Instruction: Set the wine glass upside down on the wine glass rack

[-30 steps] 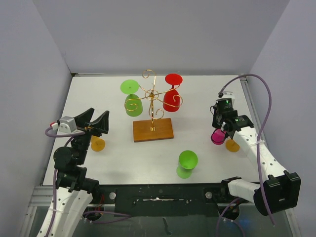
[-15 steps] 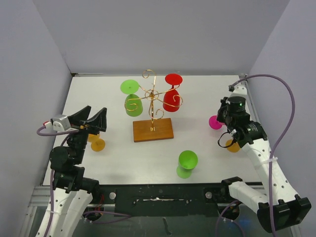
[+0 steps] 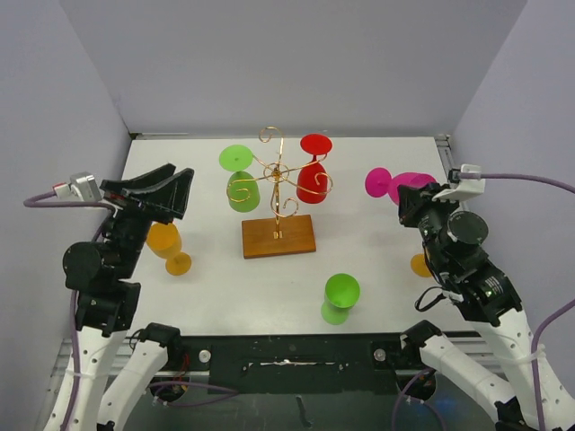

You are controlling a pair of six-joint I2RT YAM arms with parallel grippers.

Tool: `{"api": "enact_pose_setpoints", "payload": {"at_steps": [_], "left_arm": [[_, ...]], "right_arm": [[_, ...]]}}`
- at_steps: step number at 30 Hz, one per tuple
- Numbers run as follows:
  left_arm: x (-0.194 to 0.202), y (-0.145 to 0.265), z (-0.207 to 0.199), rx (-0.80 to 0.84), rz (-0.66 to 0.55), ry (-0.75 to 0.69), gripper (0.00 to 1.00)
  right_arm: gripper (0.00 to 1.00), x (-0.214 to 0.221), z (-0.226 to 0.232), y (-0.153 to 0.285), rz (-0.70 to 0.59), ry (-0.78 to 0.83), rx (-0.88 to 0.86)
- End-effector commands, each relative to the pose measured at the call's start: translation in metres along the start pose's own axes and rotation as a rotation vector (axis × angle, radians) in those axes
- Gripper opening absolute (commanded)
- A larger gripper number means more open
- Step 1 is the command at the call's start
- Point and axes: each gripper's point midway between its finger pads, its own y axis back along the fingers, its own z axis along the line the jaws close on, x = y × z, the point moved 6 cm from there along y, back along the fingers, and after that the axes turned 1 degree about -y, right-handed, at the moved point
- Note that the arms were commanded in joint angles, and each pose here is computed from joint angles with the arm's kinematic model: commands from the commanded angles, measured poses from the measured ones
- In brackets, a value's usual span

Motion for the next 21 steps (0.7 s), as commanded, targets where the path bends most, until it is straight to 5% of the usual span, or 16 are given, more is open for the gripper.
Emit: {"api": "enact_pose_setpoints", "payload": {"at_steps": [1, 7, 21], "left_arm": [[-0.022, -0.031, -0.026, 0.062, -0.019, 0.27, 0.62], [-0.018, -0.052, -0.039, 0.137, 0.031, 0.497, 0.6], [0.05, -0.089, -0.108, 0.289, 0.223, 0.734, 0.61]], "right_arm": [[0.0, -0.036, 0.013, 0.005, -0.186, -0.098, -0.069], [0.0, -0.047, 0.029, 0.016, -0.285, -0.168, -0.233], [0.0, -0.084, 0.046, 0.059, -0.517, -0.233, -0.502]]}}
